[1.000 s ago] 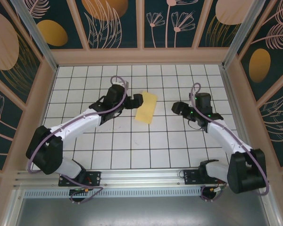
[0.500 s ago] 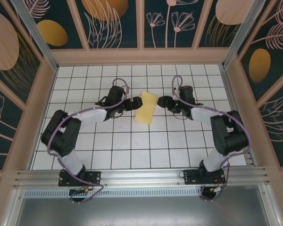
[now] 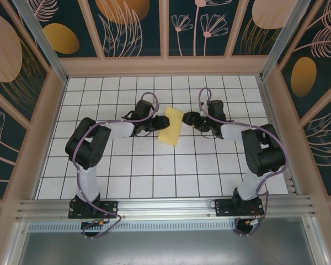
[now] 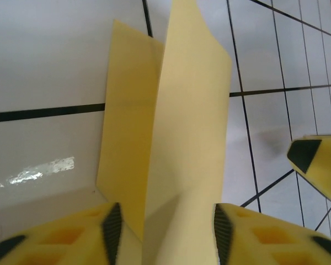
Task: Fold a paper plane with a square sheet of paper (fold left side to right side)
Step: Move the paper to the center of the table, then third fold the triangle at the center of the table.
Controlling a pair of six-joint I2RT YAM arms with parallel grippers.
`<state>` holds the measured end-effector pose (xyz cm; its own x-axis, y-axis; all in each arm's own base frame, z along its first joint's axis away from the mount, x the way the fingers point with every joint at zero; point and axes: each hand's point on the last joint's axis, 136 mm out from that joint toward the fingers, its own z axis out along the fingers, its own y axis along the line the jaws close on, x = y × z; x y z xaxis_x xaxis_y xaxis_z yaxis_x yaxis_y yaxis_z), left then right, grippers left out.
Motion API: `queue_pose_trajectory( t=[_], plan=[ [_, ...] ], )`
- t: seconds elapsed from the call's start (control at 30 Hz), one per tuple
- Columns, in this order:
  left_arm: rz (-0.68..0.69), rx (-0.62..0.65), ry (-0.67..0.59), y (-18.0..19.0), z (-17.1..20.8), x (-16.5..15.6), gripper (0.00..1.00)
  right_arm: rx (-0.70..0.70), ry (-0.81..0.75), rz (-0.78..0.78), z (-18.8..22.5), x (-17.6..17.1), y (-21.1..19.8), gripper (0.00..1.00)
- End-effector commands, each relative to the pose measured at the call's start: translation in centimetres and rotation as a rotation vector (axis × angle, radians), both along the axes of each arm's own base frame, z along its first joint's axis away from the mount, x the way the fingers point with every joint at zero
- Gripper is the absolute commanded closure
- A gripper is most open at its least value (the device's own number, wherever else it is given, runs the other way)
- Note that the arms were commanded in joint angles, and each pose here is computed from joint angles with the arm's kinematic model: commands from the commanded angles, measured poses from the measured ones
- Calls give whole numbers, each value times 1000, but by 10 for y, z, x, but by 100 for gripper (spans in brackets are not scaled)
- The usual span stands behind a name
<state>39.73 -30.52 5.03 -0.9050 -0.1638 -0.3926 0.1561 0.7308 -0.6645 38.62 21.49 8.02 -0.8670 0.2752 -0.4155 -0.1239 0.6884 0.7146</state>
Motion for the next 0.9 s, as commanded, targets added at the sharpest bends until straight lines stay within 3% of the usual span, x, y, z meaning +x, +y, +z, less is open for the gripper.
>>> queue_pose_trajectory(
  t=[0.0, 0.13, 0.27, 0.47, 0.87],
  plan=[
    [10, -19, -20, -3, 6, 6, 64, 23, -55, 30, 21, -8, 3, 34],
    [54, -25, -7, 5, 10, 0, 86, -8, -96, 65, 26, -20, 1, 34],
    [105, -93, 7, 12, 20, -12, 97, -90, -179, 131, 29, -39, 6, 35],
    [167, -210, 63, 18, 31, -37, 100, -223, -378, 258, 35, -78, 24, 35],
    [236, -289, 172, 7, 24, -66, 100, -575, -883, 524, 22, -150, 70, 33]
  ],
)
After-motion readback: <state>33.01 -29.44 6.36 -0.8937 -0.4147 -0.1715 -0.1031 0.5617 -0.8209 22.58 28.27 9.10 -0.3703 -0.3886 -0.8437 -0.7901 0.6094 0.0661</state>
